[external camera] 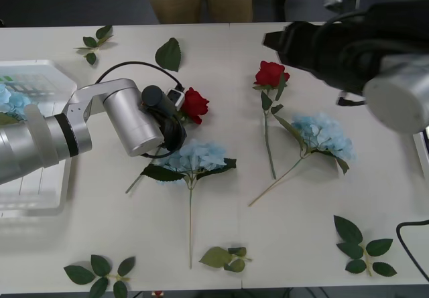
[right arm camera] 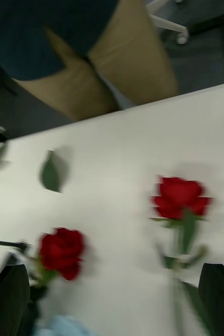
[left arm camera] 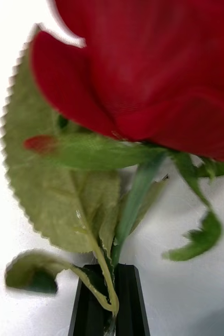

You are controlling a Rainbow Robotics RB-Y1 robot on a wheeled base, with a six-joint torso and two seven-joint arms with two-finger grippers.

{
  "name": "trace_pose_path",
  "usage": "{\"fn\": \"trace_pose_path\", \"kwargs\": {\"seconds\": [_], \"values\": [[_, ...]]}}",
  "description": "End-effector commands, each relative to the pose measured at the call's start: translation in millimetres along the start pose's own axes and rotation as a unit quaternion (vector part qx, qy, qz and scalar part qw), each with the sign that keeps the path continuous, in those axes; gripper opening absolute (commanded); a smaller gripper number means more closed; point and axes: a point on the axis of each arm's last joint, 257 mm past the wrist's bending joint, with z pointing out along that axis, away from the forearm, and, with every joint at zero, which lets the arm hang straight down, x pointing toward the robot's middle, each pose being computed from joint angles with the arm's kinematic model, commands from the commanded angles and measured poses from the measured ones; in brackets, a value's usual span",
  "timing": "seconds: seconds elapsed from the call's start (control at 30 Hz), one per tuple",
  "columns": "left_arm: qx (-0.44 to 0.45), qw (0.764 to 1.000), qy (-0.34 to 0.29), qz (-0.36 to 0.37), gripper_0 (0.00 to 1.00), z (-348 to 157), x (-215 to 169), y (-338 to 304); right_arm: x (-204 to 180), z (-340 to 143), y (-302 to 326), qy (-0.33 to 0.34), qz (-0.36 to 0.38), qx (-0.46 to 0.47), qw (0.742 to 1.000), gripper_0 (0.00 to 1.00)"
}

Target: Place the red flowers into the right box and the blue flowers into the left box. If a person shows an open palm, hand one flower to the person first, then continue sorting.

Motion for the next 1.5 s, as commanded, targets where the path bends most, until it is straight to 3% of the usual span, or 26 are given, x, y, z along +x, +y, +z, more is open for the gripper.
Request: {"fn": "trace_pose_path", "kwargs": {"seconds": [0.03,0.33,0.57,0.7,0.97,1.13,1.27,1.4,1.5], "values": [[-0.014,1.0,-0.011,-0.012,0.05,-4,-13,10,4,-12,-68,0.041,-0.046,0.022,0.998,0.94],[-0.065,0.997,-0.036,-0.016,0.05,-39,-25,106,71,-16,-173,0.125,-0.156,0.044,0.979,0.94],[-0.024,0.996,-0.079,0.014,0.05,-101,-58,129,117,-42,-211,0.156,-0.209,0.046,0.964,0.94],[0.033,0.987,-0.153,0.019,0.05,-128,-88,119,148,-67,-214,0.168,-0.153,0.039,0.973,0.94],[0.146,0.918,-0.367,0.004,0.05,-172,-148,66,199,-84,-184,0.194,0.04,0.051,0.979,0.94],[0.206,0.872,-0.445,-0.013,0.05,-210,-173,21,210,-78,-146,0.204,0.162,0.052,0.964,0.94],[0.235,0.844,-0.483,-0.02,0.05,-231,-185,0,213,-62,-123,0.196,0.21,0.048,0.957,0.94],[0.235,0.847,-0.476,-0.02,0.05,-226,-179,-2,216,-47,-110,0.185,0.226,0.056,0.955,0.94],[0.23,0.875,-0.425,-0.027,0.05,-199,-160,-1,215,-32,-104,0.166,0.235,0.071,0.955,0.94]]}}
